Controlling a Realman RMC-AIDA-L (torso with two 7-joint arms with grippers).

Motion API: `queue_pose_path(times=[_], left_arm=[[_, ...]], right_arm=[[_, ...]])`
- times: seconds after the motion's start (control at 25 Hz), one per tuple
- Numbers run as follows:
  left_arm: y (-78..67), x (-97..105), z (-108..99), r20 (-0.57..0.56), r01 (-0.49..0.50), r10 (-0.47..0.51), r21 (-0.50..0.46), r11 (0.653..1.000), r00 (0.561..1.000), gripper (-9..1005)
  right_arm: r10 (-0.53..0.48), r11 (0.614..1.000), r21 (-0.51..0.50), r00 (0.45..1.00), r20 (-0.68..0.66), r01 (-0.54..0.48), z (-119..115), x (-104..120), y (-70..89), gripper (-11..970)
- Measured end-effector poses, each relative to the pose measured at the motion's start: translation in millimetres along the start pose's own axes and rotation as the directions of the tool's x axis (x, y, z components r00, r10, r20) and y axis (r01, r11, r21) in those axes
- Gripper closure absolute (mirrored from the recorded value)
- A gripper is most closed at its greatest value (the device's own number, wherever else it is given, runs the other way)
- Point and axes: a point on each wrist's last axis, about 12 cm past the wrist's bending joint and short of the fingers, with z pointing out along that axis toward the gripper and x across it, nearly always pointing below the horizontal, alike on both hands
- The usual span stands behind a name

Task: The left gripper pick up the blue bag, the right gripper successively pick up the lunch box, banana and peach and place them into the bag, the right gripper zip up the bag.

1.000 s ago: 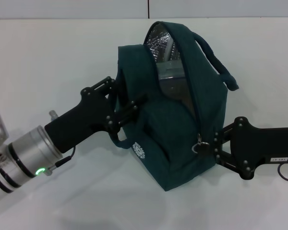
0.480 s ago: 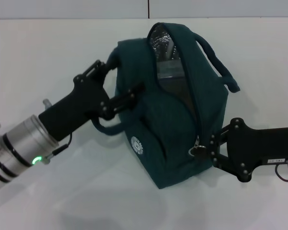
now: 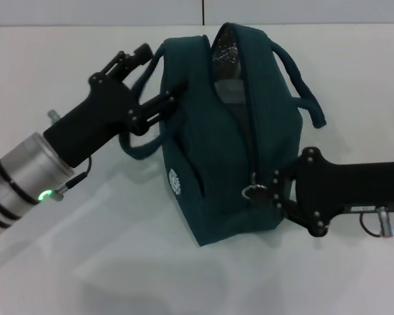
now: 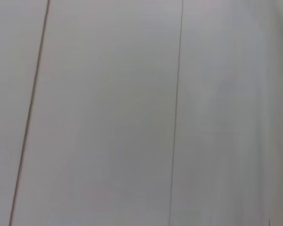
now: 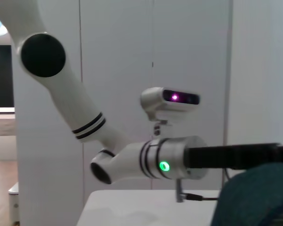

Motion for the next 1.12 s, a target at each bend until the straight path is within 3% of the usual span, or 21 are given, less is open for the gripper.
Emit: queue_pose_path(times=[0.52, 0.68, 0.84, 0.96, 1.12], left_arm=[[-18.1, -6, -43, 0.113, 0.052, -0.051, -0.004, 0.999, 0.992, 120], [-29.5, 2, -63, 0.069, 0.059, -0.058, -0.007, 0.998, 0.996, 120], [-46.4, 11, -83, 0.015, -0.002, 0.002, 0.010, 1.000, 1.000, 121], [-55.1, 18, -86, -0.037, -0.018, 0.020, 0.053, 0.998, 0.999, 121], [-55.2, 30, -82, -0.120, -0.006, 0.011, 0.047, 0.999, 0.993, 121]], right_arm=[[-0.026, 0.999, 0.026, 0.999, 0.021, 0.025, 5, -2, -2.2, 944], [-0.055, 0.996, 0.067, 0.996, 0.066, 0.051, 3, -4, -3.4, 944], [-0.057, 0.994, 0.097, 0.993, 0.100, 0.048, 2, -7, -4.7, 944], [-0.055, 0.992, 0.117, 0.991, 0.118, 0.041, 1, -6, -4.9, 944], [-0.066, 0.991, 0.124, 0.989, 0.131, 0.049, 2, -7, -6.0, 944]])
